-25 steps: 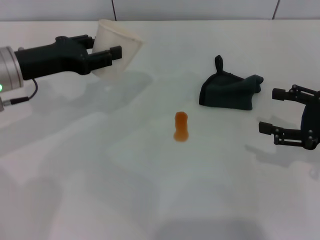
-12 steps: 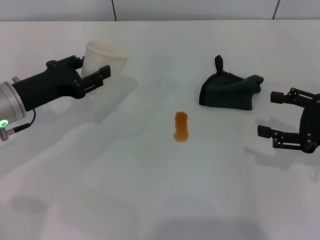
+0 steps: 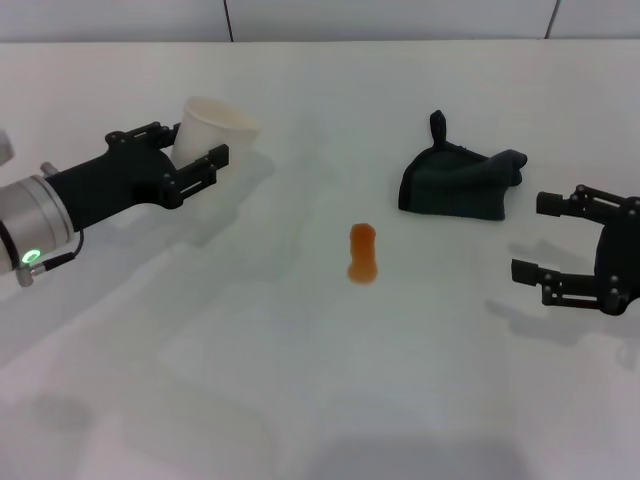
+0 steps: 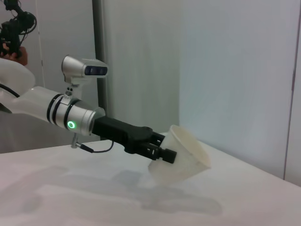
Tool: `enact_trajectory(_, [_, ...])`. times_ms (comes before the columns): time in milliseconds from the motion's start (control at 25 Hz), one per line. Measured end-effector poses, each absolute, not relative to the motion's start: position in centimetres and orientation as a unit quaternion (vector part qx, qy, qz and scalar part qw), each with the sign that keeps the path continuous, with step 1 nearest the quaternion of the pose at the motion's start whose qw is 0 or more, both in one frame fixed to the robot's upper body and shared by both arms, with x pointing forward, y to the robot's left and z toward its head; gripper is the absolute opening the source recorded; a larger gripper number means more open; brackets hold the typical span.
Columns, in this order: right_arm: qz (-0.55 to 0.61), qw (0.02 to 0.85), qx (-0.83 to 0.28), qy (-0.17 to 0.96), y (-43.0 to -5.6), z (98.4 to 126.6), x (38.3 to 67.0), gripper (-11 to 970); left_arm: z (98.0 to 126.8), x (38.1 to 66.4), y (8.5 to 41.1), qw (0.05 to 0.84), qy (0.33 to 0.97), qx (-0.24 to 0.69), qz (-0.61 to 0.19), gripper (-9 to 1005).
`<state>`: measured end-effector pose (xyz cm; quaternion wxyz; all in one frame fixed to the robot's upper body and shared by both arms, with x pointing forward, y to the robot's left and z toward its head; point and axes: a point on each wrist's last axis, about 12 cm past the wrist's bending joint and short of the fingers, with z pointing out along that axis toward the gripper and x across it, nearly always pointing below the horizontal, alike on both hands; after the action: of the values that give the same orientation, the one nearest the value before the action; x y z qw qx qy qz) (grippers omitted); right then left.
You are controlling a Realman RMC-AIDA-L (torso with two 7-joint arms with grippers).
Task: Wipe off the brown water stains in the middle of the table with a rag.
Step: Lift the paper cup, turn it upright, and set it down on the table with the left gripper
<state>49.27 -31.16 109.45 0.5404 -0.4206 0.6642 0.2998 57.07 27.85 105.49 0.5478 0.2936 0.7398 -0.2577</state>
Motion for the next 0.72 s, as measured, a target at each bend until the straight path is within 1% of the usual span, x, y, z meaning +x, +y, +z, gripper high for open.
enact_trajectory(480, [0.303,0.544,-0.418,0.662,-31.1,109.5,49.3,841,105.4,58.0,27.2,0.557,0.739,0.298,-0.235,577])
enact_trajectory(720, [0.303,0.544,-0.418,0.661,-31.1,109.6,49.3,841,104.7,57.9,25.9,0.556,0.735,0.312,-0.231,577])
